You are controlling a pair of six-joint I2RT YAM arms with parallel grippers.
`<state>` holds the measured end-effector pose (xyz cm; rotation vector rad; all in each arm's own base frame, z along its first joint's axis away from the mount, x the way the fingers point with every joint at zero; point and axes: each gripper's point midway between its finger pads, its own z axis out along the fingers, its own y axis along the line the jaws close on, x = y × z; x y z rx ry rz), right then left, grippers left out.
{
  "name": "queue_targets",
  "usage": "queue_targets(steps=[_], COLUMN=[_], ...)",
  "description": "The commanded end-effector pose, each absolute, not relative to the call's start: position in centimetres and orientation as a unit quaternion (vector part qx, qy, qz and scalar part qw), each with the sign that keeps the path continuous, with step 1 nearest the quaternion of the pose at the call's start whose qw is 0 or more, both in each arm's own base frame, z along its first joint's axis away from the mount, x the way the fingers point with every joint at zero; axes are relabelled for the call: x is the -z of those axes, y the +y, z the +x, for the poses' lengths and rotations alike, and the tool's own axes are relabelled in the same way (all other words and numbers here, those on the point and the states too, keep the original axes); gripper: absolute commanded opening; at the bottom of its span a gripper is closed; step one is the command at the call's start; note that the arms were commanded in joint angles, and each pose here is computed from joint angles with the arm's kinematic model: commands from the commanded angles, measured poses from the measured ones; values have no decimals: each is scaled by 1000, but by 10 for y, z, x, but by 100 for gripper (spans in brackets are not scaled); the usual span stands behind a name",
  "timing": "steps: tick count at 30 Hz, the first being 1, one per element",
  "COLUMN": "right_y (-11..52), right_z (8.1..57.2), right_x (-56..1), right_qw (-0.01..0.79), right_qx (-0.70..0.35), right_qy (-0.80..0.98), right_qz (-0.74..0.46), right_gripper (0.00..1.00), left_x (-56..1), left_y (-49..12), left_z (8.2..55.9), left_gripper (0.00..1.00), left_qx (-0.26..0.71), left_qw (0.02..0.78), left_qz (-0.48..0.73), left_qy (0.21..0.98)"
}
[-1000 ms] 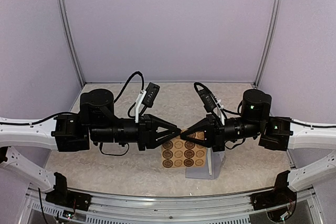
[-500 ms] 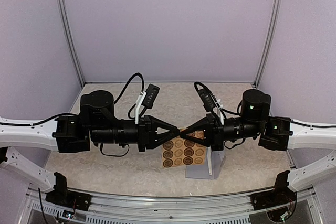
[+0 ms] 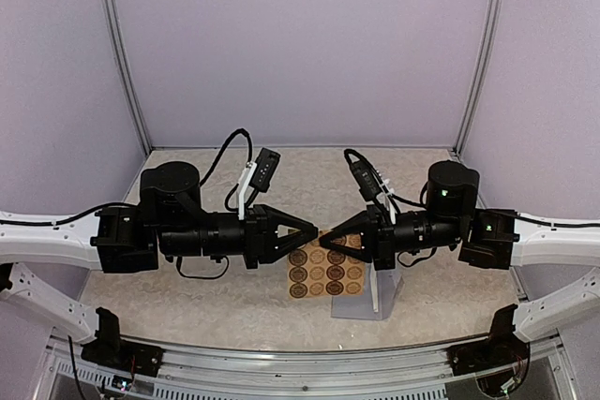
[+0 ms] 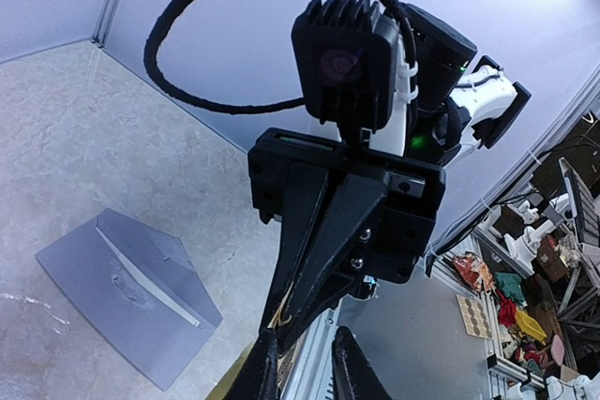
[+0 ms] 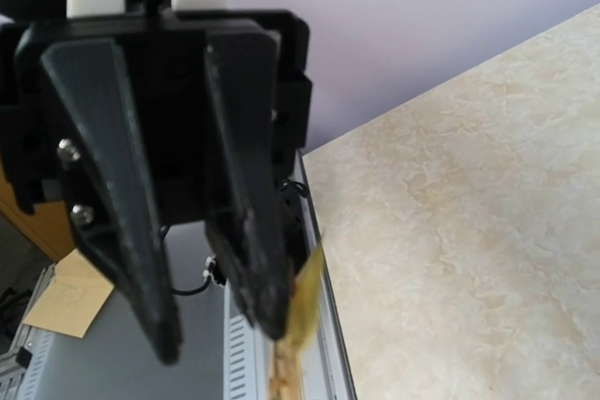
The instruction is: Place the letter into the envelope and seal it
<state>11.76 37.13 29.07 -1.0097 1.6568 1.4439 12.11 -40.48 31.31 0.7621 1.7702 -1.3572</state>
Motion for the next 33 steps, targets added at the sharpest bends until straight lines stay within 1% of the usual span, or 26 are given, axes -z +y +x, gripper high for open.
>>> queue_targets(steps=[1, 10, 18, 33], right_y=[375, 375, 377, 376], right_z=[116, 113, 114, 116], right_x=[-299, -299, -298, -298], right_qw=[355, 351, 350, 352], right_qx=[-561, -564, -563, -562], right_qy=[637, 634, 635, 638], right_qz=[-393, -396, -395, -393], right_gripper=[0, 0, 0, 0], left_x=[-311, -308, -302, -296], left_y=[-402, -397, -403, -405], left_z=[124, 132, 127, 127], left_gripper=[19, 19, 18, 17], left_qx=[527, 510, 514, 512], left_qw=[386, 402, 385, 379], left_qz=[294, 283, 294, 296], left_qy=[698, 706, 708, 712])
